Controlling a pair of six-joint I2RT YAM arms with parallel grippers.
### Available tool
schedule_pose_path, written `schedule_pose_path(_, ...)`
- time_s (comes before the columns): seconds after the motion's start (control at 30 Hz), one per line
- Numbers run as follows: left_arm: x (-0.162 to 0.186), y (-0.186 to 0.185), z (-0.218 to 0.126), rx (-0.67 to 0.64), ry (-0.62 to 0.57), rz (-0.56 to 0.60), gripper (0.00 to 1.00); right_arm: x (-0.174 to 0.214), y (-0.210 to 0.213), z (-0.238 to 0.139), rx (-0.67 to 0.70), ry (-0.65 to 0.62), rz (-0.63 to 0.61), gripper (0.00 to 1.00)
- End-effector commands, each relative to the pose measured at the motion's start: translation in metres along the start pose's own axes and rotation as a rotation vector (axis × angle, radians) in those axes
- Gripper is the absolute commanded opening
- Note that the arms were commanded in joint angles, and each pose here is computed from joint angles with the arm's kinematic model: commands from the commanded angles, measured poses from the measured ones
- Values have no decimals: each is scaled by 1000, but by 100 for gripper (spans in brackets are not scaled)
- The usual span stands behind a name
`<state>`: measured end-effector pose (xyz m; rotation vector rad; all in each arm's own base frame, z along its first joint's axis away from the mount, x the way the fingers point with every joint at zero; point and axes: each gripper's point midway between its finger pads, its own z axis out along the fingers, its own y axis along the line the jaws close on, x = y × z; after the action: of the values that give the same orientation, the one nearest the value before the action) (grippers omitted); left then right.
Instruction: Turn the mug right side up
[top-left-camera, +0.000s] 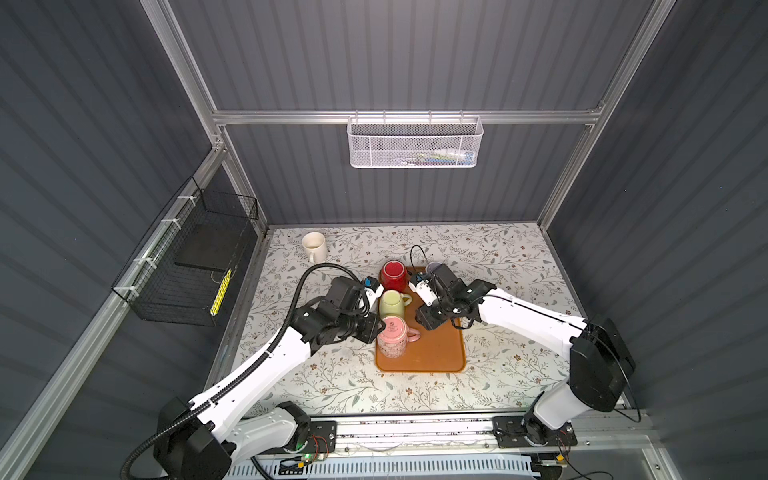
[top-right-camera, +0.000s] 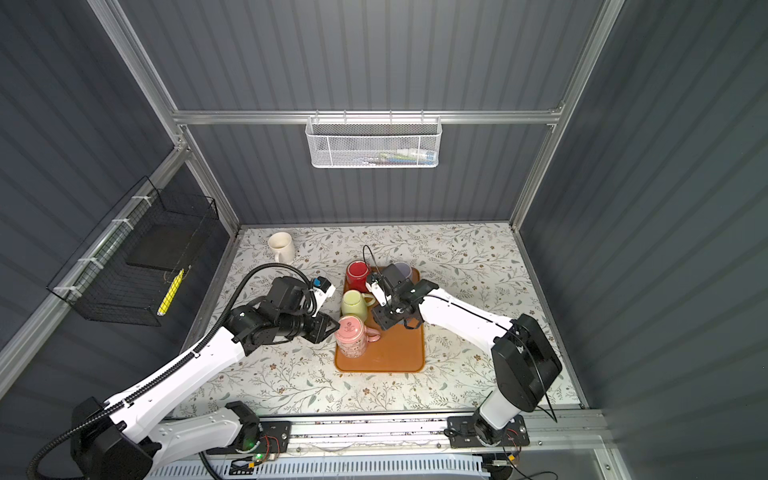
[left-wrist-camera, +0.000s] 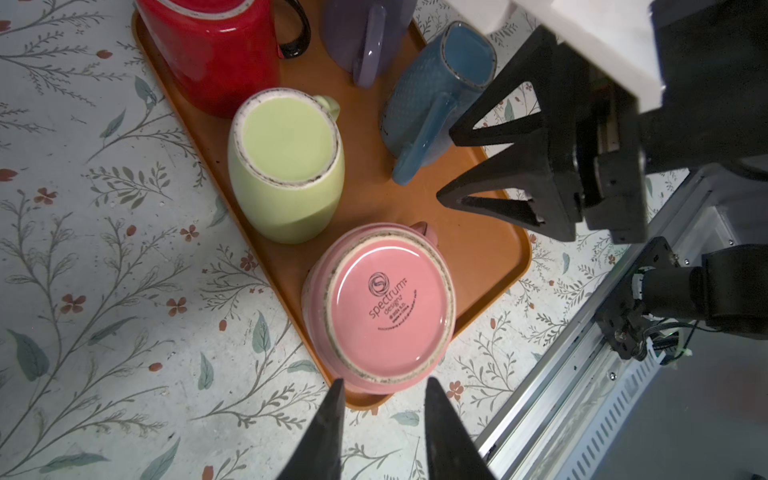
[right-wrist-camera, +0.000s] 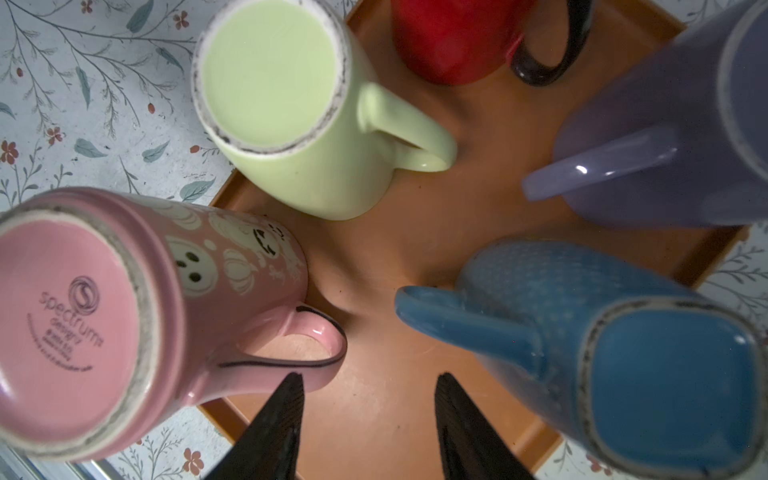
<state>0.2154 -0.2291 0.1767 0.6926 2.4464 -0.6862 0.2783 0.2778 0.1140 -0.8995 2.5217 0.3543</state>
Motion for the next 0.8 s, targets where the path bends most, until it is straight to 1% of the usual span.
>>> schedule_pose_path(0.0,-1,-5,0,10,-22,-15,32,7,2,5,24,15,-11,53)
schedule_pose_path(0.17,8,-5,4,14,11,-23,31,15,6,18,46,47,-31,52)
schedule_pose_path(0.33,14,-2,11,17,-1,-52,30,18,4,23,72,64,-39,52)
schedule_pose_path(0.43,19,7,21,-8,-18,-55,29,18,5,23,68,61,-40,52)
schedule_pose_path(0.57,16,11,30,-12,-52,-69,28,23,9,23,60,65,-26,52)
schedule_pose_path(0.77,7,14,42,-22,-67,-61,27,40,13,22,52,96,4,52)
